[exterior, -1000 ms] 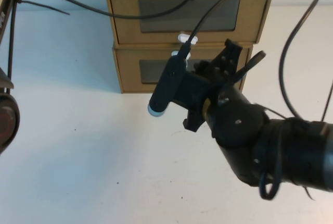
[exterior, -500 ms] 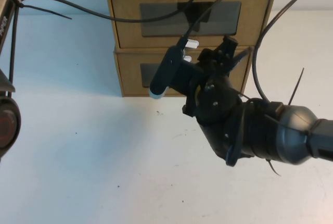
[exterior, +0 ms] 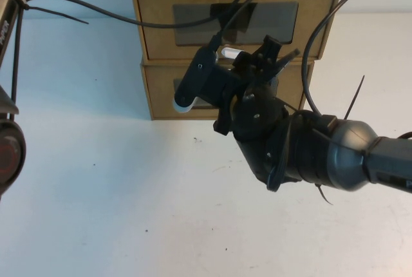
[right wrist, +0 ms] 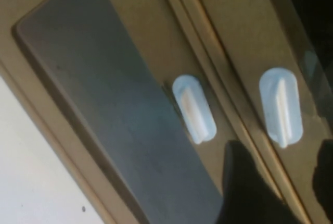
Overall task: Open the shoe box
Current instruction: 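Pull the top drawer of the cardboard box fully open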
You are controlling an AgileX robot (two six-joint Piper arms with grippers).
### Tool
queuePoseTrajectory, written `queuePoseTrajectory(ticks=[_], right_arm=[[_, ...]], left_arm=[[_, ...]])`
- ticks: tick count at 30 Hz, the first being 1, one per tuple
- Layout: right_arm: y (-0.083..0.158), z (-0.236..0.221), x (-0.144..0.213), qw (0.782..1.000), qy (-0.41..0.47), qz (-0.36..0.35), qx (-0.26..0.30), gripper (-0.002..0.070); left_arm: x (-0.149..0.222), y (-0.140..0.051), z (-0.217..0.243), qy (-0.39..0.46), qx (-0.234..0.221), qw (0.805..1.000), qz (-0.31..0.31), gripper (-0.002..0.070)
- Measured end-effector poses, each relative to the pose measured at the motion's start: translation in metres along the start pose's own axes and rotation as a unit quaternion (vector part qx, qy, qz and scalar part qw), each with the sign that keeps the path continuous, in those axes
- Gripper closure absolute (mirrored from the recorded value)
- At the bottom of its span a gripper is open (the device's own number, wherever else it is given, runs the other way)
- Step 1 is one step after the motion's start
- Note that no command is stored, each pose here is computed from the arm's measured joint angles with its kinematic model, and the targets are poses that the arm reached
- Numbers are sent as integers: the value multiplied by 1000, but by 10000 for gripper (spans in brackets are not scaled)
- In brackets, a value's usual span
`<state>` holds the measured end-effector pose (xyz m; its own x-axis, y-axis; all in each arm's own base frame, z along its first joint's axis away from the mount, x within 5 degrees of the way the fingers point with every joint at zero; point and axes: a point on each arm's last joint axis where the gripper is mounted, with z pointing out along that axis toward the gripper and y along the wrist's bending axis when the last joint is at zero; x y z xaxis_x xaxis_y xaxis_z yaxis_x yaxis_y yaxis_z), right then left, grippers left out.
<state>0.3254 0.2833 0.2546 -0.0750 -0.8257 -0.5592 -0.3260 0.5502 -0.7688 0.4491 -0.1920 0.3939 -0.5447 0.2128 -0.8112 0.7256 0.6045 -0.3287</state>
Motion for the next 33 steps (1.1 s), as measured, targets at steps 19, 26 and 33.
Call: queuePoseTrajectory(ticks=[19, 26, 33], right_arm=[[-1, 10, 4, 999, -13, 7, -31, 409], [-1, 10, 4, 999, -14, 7, -31, 409], [-5, 13, 7, 1000, -9, 8, -27, 410]], left_arm=[[0, 0, 0, 0, 0, 1000, -13, 680], [0, 0, 0, 0, 0, 1000, -29, 680], [0, 0, 0, 0, 0, 999, -43, 680]])
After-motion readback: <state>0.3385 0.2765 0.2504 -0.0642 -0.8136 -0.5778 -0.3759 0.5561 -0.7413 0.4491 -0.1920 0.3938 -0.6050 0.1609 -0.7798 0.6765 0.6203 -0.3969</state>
